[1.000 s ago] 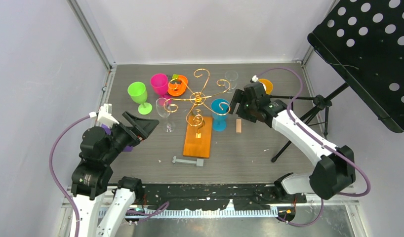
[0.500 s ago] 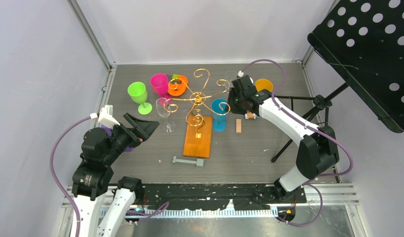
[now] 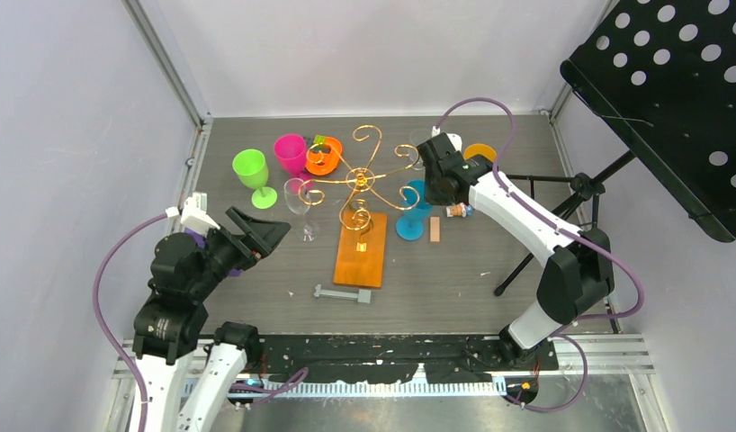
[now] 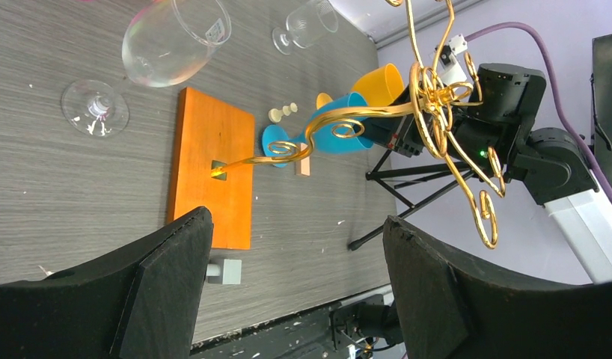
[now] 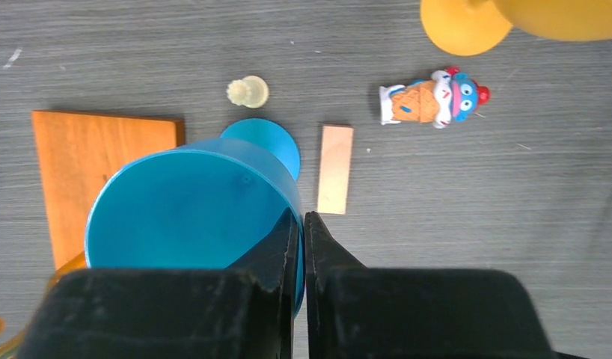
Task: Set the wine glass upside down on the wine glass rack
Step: Pick up the wine glass at the center of the board.
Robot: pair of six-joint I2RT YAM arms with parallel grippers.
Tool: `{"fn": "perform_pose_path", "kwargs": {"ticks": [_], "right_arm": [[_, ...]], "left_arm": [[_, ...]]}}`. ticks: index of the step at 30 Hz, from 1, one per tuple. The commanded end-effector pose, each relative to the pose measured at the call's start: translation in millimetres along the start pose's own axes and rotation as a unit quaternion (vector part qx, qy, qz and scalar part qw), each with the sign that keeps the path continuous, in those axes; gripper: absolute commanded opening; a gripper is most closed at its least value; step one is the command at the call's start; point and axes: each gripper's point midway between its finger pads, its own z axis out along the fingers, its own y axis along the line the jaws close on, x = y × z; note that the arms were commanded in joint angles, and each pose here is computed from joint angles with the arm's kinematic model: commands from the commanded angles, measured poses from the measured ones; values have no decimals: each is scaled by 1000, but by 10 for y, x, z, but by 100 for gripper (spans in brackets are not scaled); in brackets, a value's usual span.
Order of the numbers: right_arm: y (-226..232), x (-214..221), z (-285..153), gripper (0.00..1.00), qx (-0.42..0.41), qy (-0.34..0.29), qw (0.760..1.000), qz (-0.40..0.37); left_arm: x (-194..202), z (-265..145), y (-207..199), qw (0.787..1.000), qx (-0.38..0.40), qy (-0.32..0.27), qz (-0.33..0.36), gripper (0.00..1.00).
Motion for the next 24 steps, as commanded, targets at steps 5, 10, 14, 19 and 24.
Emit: {"fn": "perform_pose_path", "kwargs": {"ticks": [5,10,14,19,24], "right_arm": [[-214,-146,-296,6,37,-37,999,-7],[-267,-233,-542,6,24,-72,997,16],[-376,-343,-899,6,14,-115,993,39],[-528,-389,-1354,6,-1,-152,987,57],[-832,-523,-1919,6,6,-227,969,94]], "left_arm": [[-41,-4,-7,1000,4,-12,10,82],[-49,-37,-21,1000,5,-14,13,82],[-89,-63,-39,1000,2,-21,18,82],[-164,-118,-92,999,2,-32,29,82],[-326,-251,-222,997,4,-59,50,83]]}}
